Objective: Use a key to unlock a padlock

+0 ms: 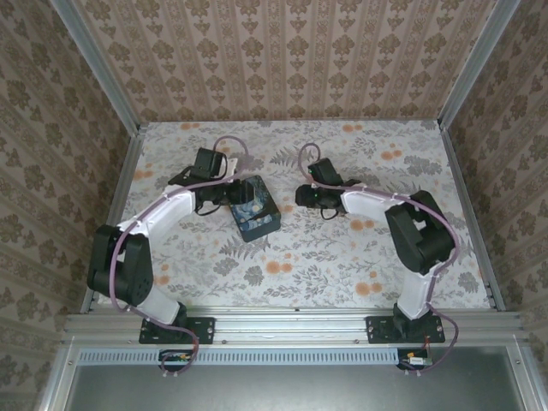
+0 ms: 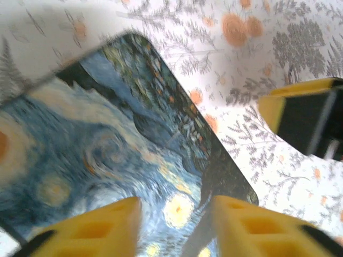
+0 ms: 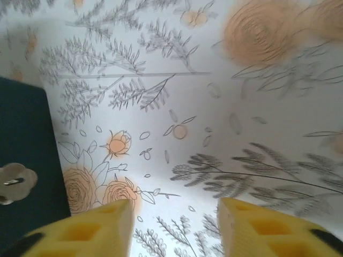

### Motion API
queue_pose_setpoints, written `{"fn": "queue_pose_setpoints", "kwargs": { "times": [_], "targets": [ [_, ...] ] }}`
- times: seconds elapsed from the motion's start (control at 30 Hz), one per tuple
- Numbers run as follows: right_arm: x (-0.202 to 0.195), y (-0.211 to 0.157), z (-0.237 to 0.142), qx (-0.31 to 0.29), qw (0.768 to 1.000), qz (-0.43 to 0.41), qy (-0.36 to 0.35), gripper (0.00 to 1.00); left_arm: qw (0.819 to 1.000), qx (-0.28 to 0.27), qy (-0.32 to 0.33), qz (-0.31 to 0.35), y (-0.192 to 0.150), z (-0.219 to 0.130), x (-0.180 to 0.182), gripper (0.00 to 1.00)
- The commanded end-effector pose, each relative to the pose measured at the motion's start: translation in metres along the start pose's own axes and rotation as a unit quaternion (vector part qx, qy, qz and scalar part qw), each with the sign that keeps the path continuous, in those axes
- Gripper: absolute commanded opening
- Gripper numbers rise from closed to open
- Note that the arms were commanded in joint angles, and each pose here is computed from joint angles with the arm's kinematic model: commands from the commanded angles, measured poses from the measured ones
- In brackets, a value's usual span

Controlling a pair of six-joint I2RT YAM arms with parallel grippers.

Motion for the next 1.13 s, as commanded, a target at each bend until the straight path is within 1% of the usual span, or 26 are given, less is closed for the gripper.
{"fn": "queue_pose_setpoints", "kwargs": {
  "times": [0.0,0.03,0.1,0.17,0.2,0.27,0.3,0.33,0.4,0.43,0.47,0.5,0.53,0.57,0.6,0.63,0.67,0.7,0.77,0.8,0.87,0.9,0.93,0.97,1.0,1.1],
  "targets": [
    [-0.019,0.023,-0.04,-0.048,0.998,-0.026,-0.013,0.87,0.992,-0.093,0.068,0.053,0.036,-0.038,0.012,0.99],
    [-0.033,0.03,-0.048,-0.063,0.998,-0.018,-0.026,1.0,0.985,-0.116,0.109,0.064,0.04,-0.044,0.029,1.0],
    [-0.065,0.046,-0.072,-0.119,0.989,-0.026,-0.08,1.0,0.96,-0.162,0.206,0.1,0.042,-0.059,0.07,1.0],
    [-0.096,0.053,-0.095,-0.173,0.972,-0.054,-0.147,1.0,0.929,-0.193,0.281,0.146,0.03,-0.071,0.101,1.0],
    [-0.109,0.052,-0.109,-0.198,0.961,-0.064,-0.18,1.0,0.917,-0.201,0.308,0.155,0.02,-0.078,0.116,1.0],
    [-0.132,0.042,-0.126,-0.231,0.948,-0.073,-0.207,1.0,0.911,-0.202,0.322,0.158,0.0,-0.081,0.141,1.0],
    [-0.146,0.035,-0.125,-0.232,0.947,-0.06,-0.214,1.0,0.905,-0.212,0.336,0.152,-0.01,-0.079,0.154,1.0],
    [-0.159,0.028,-0.123,-0.227,0.946,-0.05,-0.226,1.0,0.903,-0.233,0.33,0.145,-0.016,-0.077,0.162,1.0],
    [-0.178,0.02,-0.114,-0.265,0.935,-0.039,-0.234,1.0,0.896,-0.275,0.32,0.141,-0.025,-0.069,0.174,1.0],
    [-0.18,0.022,-0.114,-0.301,0.925,-0.043,-0.227,1.0,0.895,-0.292,0.311,0.132,-0.02,-0.069,0.178,1.0],
    [-0.179,0.023,-0.113,-0.29,0.928,-0.055,-0.228,1.0,0.911,-0.291,0.27,0.109,-0.017,-0.067,0.18,1.0],
    [-0.178,0.027,-0.107,-0.301,0.922,-0.084,-0.227,1.0,0.913,-0.309,0.239,0.12,-0.016,-0.064,0.181,1.0],
    [-0.181,0.027,-0.101,-0.311,0.922,-0.087,-0.216,1.0,0.912,-0.308,0.243,0.118,-0.021,-0.058,0.186,1.0],
    [-0.188,0.026,-0.093,-0.302,0.928,-0.076,-0.204,1.0,0.902,-0.318,0.266,0.12,-0.027,-0.051,0.192,1.0],
    [-0.191,0.026,-0.095,-0.305,0.929,-0.067,-0.199,0.99,0.892,-0.331,0.279,0.13,-0.024,-0.05,0.19,1.0],
    [-0.193,0.023,-0.096,-0.302,0.933,-0.061,-0.188,0.99,0.899,-0.306,0.293,0.115,-0.027,-0.049,0.192,1.0],
    [-0.195,0.014,-0.094,-0.317,0.93,-0.062,-0.176,0.99,0.891,-0.298,0.322,0.115,-0.025,-0.048,0.194,1.0],
    [-0.197,0.013,-0.096,-0.358,0.915,-0.062,-0.174,1.0,0.881,-0.305,0.339,0.125,-0.025,-0.047,0.19,1.0],
    [-0.197,0.008,-0.098,-0.334,0.926,-0.058,-0.166,1.0,0.866,-0.312,0.37,0.124,-0.029,-0.05,0.188,1.0],
    [-0.198,0.012,-0.096,-0.342,0.923,-0.056,-0.168,1.0,0.861,-0.318,0.377,0.123,-0.027,-0.051,0.189,1.0],
    [-0.198,0.014,-0.095,-0.326,0.928,-0.055,-0.173,1.0,0.869,-0.309,0.371,0.114,-0.028,-0.051,0.191,1.0],
    [-0.198,0.014,-0.094,-0.331,0.926,-0.057,-0.171,1.0,0.868,-0.311,0.367,0.121,-0.028,-0.049,0.189,1.0],
    [-0.198,0.014,-0.095,-0.332,0.926,-0.057,-0.171,1.0,0.873,-0.308,0.356,0.125,-0.025,-0.047,0.189,1.0],
    [-0.198,0.014,-0.094,-0.328,0.927,-0.056,-0.172,1.0,0.888,-0.299,0.329,0.117,-0.024,-0.046,0.192,1.0],
    [-0.198,0.014,-0.094,-0.331,0.926,-0.057,-0.172,1.0,0.894,-0.296,0.316,0.117,-0.024,-0.046,0.193,1.0],
    [-0.198,0.014,-0.094,-0.329,0.927,-0.056,-0.174,1.0,0.892,-0.298,0.315,0.127,-0.024,-0.044,0.189,1.0]
  ]
}}
Point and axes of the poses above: each hand's point on the last joint's axis, 136 mm out from that joint toward the fingers, its own z axis out along the fingers, its own x axis along the line the jaws close on, y = z × x, the point moved 4 cm from there along -z, back along the fingers, and after that the axes turned 2 degrees about z, right-handed, at the moved point
